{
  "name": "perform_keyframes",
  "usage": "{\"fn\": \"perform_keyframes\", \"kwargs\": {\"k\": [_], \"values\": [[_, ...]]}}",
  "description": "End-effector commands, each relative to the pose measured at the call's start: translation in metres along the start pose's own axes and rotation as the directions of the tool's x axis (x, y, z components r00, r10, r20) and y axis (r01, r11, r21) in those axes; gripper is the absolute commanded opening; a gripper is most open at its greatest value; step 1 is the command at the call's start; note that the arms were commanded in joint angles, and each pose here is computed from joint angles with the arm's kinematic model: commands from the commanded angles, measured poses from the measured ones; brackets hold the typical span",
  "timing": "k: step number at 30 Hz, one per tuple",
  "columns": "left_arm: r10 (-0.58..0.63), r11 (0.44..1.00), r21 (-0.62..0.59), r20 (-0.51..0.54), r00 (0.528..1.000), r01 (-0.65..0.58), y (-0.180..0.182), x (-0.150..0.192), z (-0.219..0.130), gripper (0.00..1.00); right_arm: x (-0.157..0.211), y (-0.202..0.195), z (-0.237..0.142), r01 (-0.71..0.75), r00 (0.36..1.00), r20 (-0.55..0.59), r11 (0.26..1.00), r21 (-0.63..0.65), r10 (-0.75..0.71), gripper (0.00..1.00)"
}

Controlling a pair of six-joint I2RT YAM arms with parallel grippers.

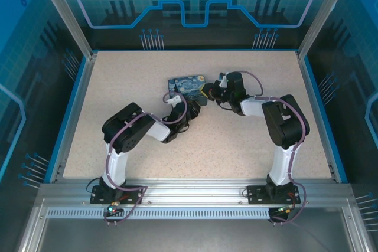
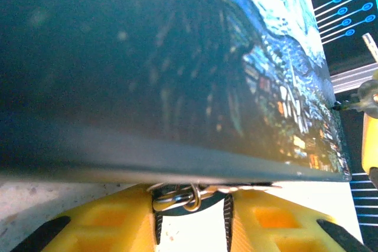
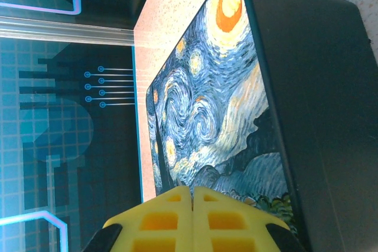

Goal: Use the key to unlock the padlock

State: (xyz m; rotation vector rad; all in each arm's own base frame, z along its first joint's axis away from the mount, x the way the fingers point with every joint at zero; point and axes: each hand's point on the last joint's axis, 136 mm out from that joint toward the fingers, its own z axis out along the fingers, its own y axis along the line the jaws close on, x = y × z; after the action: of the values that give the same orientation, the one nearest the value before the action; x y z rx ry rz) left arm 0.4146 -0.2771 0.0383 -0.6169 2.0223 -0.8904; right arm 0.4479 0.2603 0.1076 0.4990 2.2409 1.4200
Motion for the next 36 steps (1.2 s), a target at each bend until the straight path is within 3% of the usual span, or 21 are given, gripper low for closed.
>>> {"fn": "perform_keyframes", "kwargs": {"k": [1, 13, 21, 24, 30, 36], "values": [[-0.016, 0.996, -0.083, -0.028, 0.999, 0.013, 0.026, 0.022, -0.003, 0.31, 0.007, -0.021, 0.004, -0.035, 0.999, -0.016, 0.998, 0.046, 0.035, 0.0], [-0.087, 0.992, -0.087, 0.02, 0.996, 0.088, 0.026, 0.023, 0.001, 0.23, 0.008, -0.025, 0.005, -0.041, 0.999, -0.019, 0.998, 0.049, 0.042, 0.0], [-0.07, 0.998, 0.004, -0.007, 0.998, 0.07, 0.006, 0.023, -0.002, 0.19, 0.007, -0.026, 0.005, -0.042, 0.999, -0.018, 0.998, 0.049, 0.043, 0.0], [-0.048, 0.999, 0.019, -0.009, 0.999, 0.048, 0.0, 0.019, -0.008, 0.26, 0.006, -0.027, 0.005, -0.045, 0.999, -0.019, 0.998, 0.046, 0.046, 0.0], [0.021, 0.999, 0.038, -0.025, 0.999, -0.02, -0.011, 0.012, -0.025, 0.52, 0.004, -0.024, 0.004, -0.047, 0.999, -0.019, 0.998, 0.032, 0.048, 0.0], [0.064, 0.998, 0.014, -0.028, 0.998, -0.064, -0.007, -0.001, -0.044, 0.67, -0.013, 0.003, -0.003, -0.021, 1.0, -0.005, 1.0, -0.02, 0.021, 0.0]]}}
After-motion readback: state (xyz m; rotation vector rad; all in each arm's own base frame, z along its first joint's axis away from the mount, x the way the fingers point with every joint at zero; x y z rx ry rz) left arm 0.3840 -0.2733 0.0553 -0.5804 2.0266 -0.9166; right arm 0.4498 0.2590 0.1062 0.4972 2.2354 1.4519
